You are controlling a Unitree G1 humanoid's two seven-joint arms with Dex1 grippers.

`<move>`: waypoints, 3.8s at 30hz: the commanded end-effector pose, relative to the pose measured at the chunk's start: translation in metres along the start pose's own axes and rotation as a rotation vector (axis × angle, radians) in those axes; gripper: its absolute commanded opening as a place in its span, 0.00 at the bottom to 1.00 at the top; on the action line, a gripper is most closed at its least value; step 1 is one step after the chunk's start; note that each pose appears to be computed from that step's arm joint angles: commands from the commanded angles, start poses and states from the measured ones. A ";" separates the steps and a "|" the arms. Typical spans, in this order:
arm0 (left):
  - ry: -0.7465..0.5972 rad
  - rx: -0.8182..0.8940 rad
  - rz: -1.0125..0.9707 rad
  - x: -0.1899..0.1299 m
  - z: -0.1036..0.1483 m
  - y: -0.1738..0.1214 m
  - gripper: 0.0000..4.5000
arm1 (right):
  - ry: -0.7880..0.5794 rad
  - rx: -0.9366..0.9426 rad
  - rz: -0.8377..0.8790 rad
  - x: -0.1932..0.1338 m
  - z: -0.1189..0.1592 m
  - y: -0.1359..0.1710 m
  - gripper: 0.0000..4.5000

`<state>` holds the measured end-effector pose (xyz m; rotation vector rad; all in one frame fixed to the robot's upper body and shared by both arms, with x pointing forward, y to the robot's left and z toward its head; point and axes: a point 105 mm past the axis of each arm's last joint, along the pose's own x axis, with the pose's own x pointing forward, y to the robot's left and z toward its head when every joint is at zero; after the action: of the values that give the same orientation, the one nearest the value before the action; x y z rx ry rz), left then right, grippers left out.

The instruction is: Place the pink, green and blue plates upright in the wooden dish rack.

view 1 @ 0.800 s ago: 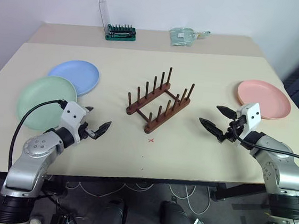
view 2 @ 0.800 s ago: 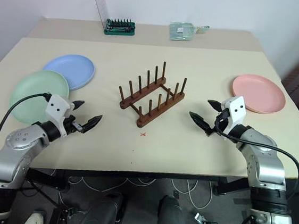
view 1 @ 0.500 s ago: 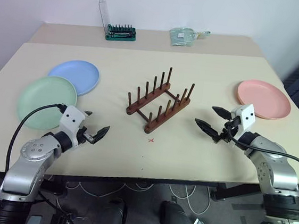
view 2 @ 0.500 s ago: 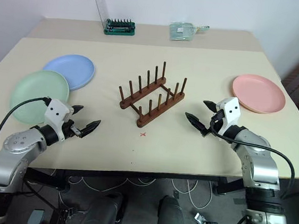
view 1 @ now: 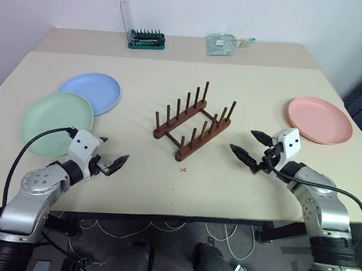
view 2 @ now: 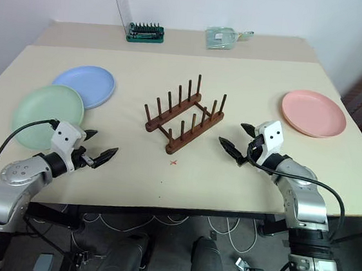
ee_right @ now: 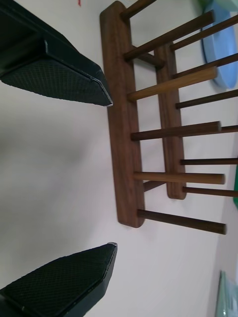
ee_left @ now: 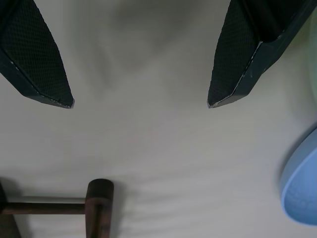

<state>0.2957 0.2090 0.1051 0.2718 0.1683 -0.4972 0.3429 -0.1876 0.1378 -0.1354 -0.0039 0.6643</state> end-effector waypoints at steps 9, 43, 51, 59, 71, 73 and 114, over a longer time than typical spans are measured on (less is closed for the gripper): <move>-0.054 0.021 0.025 -0.003 0.018 -0.001 0.98 | -0.046 -0.047 0.018 0.005 0.019 0.002 1.00; -0.015 -0.047 -0.295 0.118 0.018 -0.141 0.60 | -0.012 -0.105 -0.063 -0.015 0.032 0.007 1.00; -0.044 0.044 -0.373 0.106 0.013 -0.137 0.17 | 0.062 -0.112 -0.070 -0.027 0.018 0.006 1.00; -0.111 0.139 -0.595 0.098 0.027 -0.131 0.17 | 0.172 -0.116 -0.098 -0.056 -0.005 0.001 1.00; -0.072 0.227 -0.753 0.118 0.023 -0.103 0.49 | 0.186 -0.096 -0.179 -0.078 -0.021 0.013 1.00; -0.058 0.227 -0.738 0.115 0.019 -0.096 0.70 | 0.189 -0.097 -0.173 -0.078 -0.024 0.015 1.00; 0.012 -0.089 -0.196 0.126 0.002 -0.084 0.01 | 0.276 -0.279 -0.186 0.016 -0.037 -0.013 0.00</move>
<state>0.3570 0.0587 0.0751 0.1532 0.1728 -0.7785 0.3599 -0.1952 0.0886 -0.4804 0.2115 0.4603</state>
